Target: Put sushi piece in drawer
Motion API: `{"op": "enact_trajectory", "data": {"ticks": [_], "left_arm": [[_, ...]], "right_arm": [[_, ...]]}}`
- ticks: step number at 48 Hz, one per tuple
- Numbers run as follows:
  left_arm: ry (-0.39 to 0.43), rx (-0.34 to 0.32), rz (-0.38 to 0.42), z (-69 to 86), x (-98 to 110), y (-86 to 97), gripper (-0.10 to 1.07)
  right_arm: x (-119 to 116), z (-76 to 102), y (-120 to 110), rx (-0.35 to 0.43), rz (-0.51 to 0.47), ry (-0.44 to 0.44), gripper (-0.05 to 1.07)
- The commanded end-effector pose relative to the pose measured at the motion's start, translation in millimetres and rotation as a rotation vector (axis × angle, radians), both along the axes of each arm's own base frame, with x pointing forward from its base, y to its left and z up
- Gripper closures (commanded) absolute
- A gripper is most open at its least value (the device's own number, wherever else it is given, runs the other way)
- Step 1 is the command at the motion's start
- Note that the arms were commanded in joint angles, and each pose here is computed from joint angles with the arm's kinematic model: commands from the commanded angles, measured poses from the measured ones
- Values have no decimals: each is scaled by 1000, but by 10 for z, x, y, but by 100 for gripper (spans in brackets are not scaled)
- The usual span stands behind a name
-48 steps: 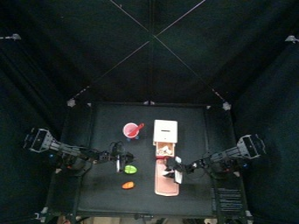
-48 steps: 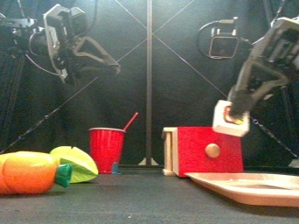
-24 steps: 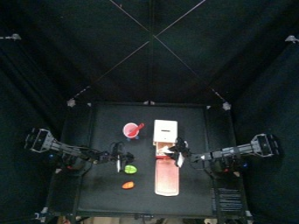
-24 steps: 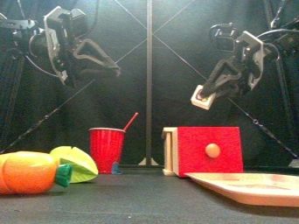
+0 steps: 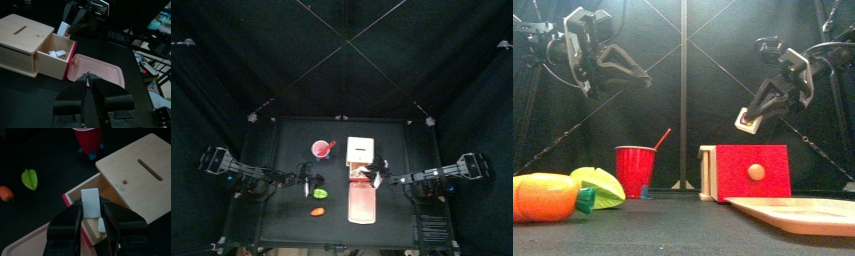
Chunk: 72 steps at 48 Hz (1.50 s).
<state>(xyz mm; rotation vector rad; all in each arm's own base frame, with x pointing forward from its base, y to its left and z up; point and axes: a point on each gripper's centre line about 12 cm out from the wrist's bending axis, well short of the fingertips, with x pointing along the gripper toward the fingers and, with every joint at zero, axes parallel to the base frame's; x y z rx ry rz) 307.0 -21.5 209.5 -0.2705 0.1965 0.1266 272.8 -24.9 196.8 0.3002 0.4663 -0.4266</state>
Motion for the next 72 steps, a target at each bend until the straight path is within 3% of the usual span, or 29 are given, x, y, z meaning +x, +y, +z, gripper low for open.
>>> {"op": "enact_trajectory", "data": {"ticks": [1,9,16,72], "left_arm": [[-33,0,3,94,55,-2,42],[-34,-1,3,99,53,-1,42],[-34,-1,3,99,53,-1,42],[-30,-1,3,87,51,-1,42]], "right_arm": [[36,60,-1,0,-6,-19,39],[41,29,-7,13,-22,-8,24],[45,20,-14,16,-29,-5,18],[21,-14,-21,29,-40,5,18]]}}
